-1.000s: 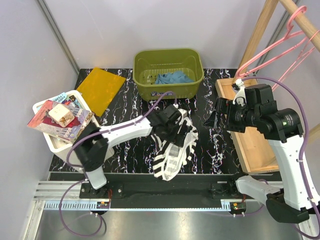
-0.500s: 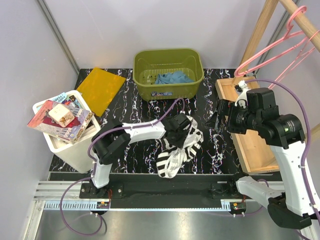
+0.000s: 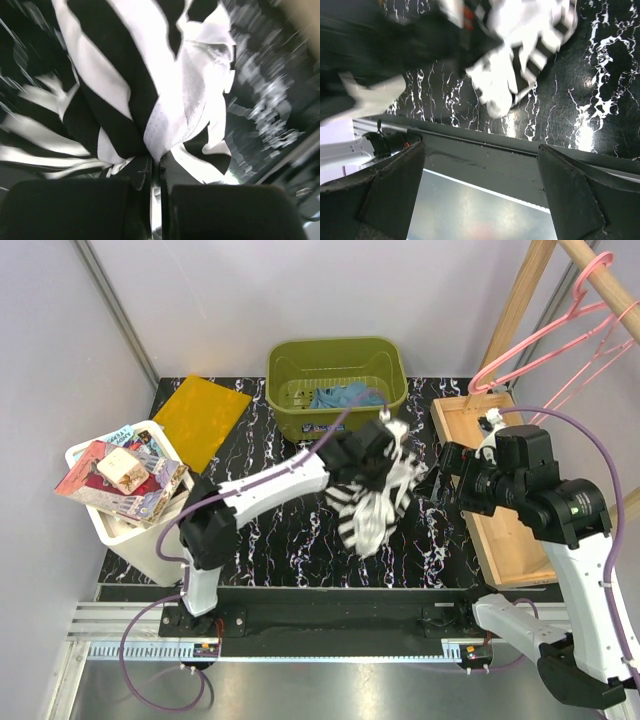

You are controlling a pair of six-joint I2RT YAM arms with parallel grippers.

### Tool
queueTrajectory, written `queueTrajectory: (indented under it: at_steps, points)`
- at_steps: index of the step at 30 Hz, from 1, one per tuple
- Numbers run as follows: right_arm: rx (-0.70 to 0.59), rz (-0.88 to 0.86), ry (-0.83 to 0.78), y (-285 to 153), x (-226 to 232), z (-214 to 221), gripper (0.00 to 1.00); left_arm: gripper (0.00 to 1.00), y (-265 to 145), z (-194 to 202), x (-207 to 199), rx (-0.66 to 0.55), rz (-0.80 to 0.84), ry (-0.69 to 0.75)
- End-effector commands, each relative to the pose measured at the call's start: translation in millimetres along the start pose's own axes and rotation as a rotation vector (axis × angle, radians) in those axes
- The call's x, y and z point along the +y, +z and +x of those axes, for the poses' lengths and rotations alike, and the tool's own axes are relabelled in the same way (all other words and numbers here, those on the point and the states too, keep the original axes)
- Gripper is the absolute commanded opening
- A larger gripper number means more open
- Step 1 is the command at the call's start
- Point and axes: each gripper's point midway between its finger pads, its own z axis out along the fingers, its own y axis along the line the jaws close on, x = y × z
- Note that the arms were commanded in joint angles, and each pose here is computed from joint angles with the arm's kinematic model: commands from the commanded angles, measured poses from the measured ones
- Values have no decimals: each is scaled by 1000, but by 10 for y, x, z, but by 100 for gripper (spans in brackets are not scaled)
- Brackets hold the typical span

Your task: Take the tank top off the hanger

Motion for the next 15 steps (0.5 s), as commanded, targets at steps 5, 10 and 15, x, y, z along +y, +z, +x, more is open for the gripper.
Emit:
queueTrajectory:
  at_steps: [5,10,15]
  points:
    - [-198,11,16,-318,24,-269,100,0,-1739,-1984,188,-602,15,-54]
    - [-246,17,10,-423,13,-317,100,0,-2463,-2682,244,-874,60,-73]
    - [-258,21,-2,-451,29,-371,100,0,-2889,-3103,341,-1105,73,-41]
